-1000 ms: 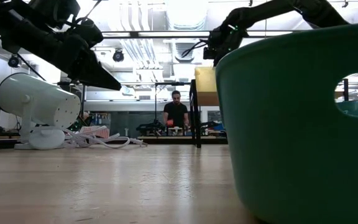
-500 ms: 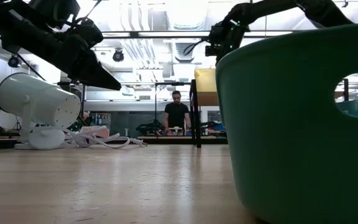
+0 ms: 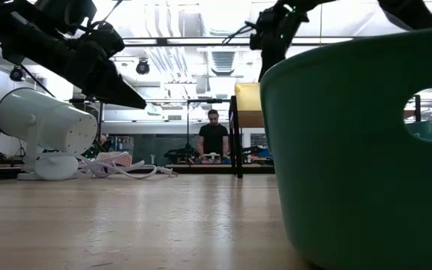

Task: Pick & Place Office Desk Supplies
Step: Put the green bin on the shelf

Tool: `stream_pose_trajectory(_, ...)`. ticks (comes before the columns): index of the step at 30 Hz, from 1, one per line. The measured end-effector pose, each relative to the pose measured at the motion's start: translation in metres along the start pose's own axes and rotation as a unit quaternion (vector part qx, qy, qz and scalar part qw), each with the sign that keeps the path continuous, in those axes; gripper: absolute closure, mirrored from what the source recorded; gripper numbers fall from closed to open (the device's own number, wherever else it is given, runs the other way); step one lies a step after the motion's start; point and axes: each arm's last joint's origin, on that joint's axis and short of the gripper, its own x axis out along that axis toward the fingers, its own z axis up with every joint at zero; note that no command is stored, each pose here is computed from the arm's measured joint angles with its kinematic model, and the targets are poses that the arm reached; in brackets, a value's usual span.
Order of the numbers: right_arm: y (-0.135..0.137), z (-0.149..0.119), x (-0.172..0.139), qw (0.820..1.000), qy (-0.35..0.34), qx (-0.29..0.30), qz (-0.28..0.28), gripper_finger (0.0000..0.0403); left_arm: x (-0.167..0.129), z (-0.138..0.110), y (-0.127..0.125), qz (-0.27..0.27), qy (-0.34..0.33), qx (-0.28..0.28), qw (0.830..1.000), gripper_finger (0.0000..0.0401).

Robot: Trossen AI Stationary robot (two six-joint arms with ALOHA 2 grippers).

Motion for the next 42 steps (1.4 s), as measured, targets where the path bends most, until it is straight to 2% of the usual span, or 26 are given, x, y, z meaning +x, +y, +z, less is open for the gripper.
stream_pose_trajectory(4,0.019,0.002,-0.015,0.999,0.008,0.030,0.012,0.0286,0.000,0.000,0.000,0.000,0.000,0.000,1.000,0.0211)
stream_pose_trajectory(17,0.108,0.018,-0.053,0.998,0.004,0.030,0.061,0.0289,0.000,0.000,0.000,0.000,0.000,0.000,1.000,0.0211)
stream_pose_trajectory(20,0.137,0.022,-0.056,0.998,0.021,0.022,0.063,0.0290,0.000,0.000,0.000,0.000,0.000,0.000,1.000,0.0211)
stream_pose_trajectory(26,0.204,0.029,-0.051,0.998,0.050,0.017,0.016,0.0294,0.000,0.000,0.000,0.000,0.000,0.000,1.000,0.0211)
stream_pose_trajectory(30,0.253,0.028,-0.051,0.998,0.057,0.019,0.029,0.0288,0.000,0.000,0.000,0.000,0.000,0.000,1.000,0.0211)
stream_pose_trajectory(34,0.299,0.021,-0.051,0.997,0.068,-0.002,0.034,0.0282,0.000,0.000,0.000,0.000,0.000,0.000,1.000,0.0211)
stream_pose_trajectory(39,0.352,0.003,-0.047,0.996,0.071,-0.056,-0.009,0.0282,0.000,0.000,0.000,0.000,0.000,0.000,1.000,0.0211)
stream_pose_trajectory(42,0.382,-0.006,-0.042,0.995,0.049,-0.080,-0.024,0.0279,0.000,0.000,0.000,0.000,0.000,0.000,1.000,0.0211)
